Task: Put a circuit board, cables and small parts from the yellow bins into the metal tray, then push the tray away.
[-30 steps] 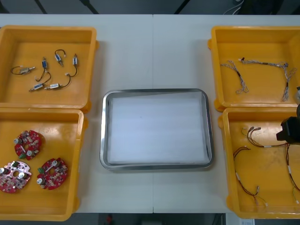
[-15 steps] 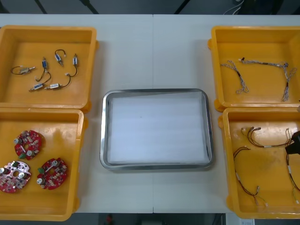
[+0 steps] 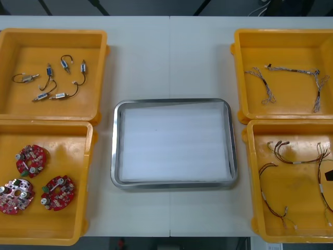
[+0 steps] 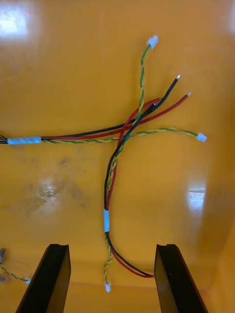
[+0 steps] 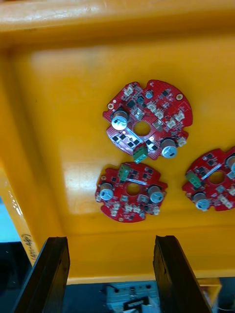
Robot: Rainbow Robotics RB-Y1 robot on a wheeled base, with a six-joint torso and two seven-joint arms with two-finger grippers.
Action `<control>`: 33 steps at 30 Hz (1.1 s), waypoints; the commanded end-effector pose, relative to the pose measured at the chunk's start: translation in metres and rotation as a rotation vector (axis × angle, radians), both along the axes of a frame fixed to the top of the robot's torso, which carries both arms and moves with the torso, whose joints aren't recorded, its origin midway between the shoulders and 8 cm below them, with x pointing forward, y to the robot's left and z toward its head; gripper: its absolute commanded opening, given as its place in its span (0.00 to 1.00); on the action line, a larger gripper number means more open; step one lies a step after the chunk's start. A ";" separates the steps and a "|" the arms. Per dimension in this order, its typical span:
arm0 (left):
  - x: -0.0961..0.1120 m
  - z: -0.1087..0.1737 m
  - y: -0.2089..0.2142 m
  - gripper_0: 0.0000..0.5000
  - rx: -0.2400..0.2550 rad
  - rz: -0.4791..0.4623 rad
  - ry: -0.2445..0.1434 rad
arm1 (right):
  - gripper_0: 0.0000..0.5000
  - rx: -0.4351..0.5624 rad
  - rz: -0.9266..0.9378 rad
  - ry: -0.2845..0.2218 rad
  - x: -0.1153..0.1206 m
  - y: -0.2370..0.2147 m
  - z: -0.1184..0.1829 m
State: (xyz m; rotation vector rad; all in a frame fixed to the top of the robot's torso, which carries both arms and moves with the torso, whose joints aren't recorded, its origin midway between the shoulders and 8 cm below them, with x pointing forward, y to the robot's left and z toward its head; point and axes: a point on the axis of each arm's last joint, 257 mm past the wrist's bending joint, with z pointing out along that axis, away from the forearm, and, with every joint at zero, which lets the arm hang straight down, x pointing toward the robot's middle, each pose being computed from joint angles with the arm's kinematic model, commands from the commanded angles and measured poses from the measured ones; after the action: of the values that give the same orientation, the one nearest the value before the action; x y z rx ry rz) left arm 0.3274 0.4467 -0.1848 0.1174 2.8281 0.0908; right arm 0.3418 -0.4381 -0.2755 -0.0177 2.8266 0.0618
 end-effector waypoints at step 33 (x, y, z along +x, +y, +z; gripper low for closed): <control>-0.008 -0.054 0.039 1.00 0.059 -0.322 0.021 | 1.00 -0.026 -0.051 0.012 -0.015 -0.008 -0.067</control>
State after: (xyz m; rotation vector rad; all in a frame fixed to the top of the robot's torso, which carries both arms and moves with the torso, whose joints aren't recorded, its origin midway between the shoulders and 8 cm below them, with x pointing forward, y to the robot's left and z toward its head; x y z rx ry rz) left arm 0.3272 0.4863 -0.2213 0.5365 2.7808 0.1368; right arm 0.3382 -0.4518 -0.3282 0.0324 2.8145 0.0029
